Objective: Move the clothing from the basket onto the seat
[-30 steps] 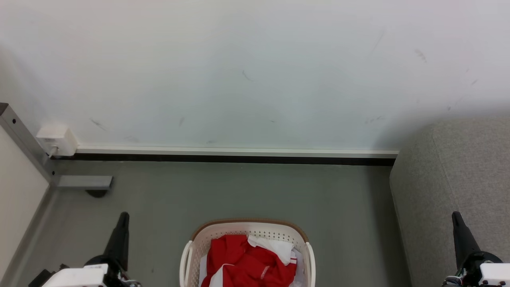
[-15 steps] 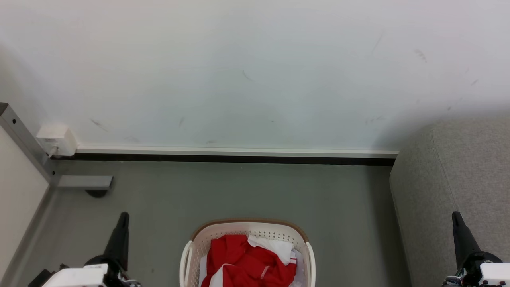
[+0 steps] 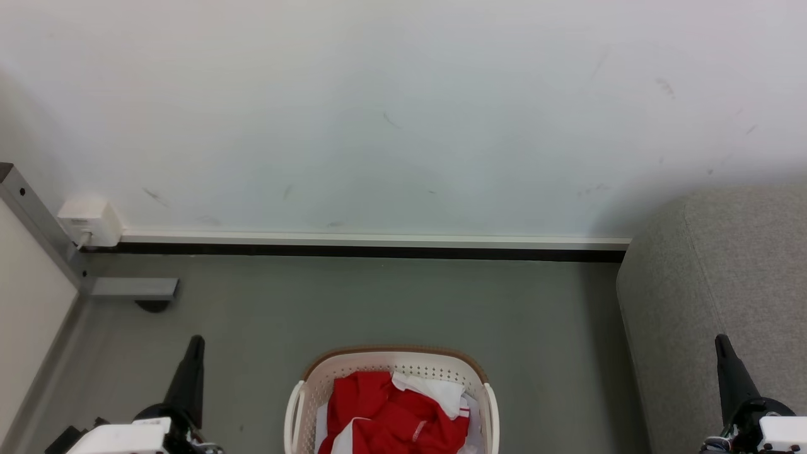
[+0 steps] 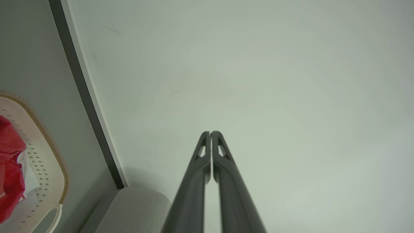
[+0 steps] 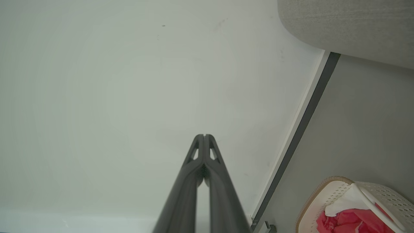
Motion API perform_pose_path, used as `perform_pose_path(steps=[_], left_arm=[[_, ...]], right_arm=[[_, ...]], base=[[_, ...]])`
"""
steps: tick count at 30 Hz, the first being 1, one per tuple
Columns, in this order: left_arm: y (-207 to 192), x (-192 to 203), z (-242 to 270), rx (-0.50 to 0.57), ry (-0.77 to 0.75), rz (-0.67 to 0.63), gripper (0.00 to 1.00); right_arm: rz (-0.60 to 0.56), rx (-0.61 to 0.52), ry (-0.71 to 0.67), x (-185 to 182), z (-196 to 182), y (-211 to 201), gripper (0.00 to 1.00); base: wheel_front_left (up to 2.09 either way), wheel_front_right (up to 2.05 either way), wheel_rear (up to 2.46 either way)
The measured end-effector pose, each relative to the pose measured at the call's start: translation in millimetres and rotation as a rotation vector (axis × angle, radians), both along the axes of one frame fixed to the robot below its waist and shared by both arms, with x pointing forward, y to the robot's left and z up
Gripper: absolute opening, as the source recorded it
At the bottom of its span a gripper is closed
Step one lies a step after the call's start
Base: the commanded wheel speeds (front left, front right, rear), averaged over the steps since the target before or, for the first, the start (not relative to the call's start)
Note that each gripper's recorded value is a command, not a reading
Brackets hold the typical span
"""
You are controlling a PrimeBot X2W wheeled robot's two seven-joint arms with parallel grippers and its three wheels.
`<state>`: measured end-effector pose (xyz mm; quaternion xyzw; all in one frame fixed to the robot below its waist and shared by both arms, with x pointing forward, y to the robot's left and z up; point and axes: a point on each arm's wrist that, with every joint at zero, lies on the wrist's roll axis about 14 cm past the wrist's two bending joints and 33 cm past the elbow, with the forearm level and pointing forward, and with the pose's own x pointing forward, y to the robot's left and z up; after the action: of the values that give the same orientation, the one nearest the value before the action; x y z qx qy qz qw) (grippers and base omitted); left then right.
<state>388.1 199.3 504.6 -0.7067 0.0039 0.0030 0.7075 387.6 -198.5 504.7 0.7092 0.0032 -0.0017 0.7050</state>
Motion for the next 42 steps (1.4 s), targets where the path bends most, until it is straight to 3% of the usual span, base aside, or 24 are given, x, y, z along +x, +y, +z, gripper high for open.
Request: perform_pose_path(steps=[7,8,15,21,29,42], left_arm=[[0,0,0,0.0,0.0,0.0,0.0],[0,0,0,0.0,0.0,0.0,1.0],[-6,-9,-21,-0.01,0.064,0.001,1.0],[-9,-9,-21,0.013,0.066,0.006,1.0],[-12,-9,-22,0.118,0.071,0.005,1.0],[-24,-10,-21,0.423,0.075,-0.032,1.0]], right_arm=[[0.0,0.0,0.0,0,0,0,0.0],[0.0,0.0,0.0,0,0,0,1.0],[-0.012,0.012,0.06,-10,-21,3,1.0],[-0.021,-0.062,0.064,-12,-21,2,1.0],[-0.014,-0.25,0.053,-14,-17,4,1.0],[0.034,-0.608,0.015,-15,-8,13,1.0]], base=[[0.0,0.0,0.0],[0.0,0.0,0.0],[0.0,0.0,0.0],[0.0,0.0,0.0],[0.0,0.0,0.0],[0.0,0.0,0.0]])
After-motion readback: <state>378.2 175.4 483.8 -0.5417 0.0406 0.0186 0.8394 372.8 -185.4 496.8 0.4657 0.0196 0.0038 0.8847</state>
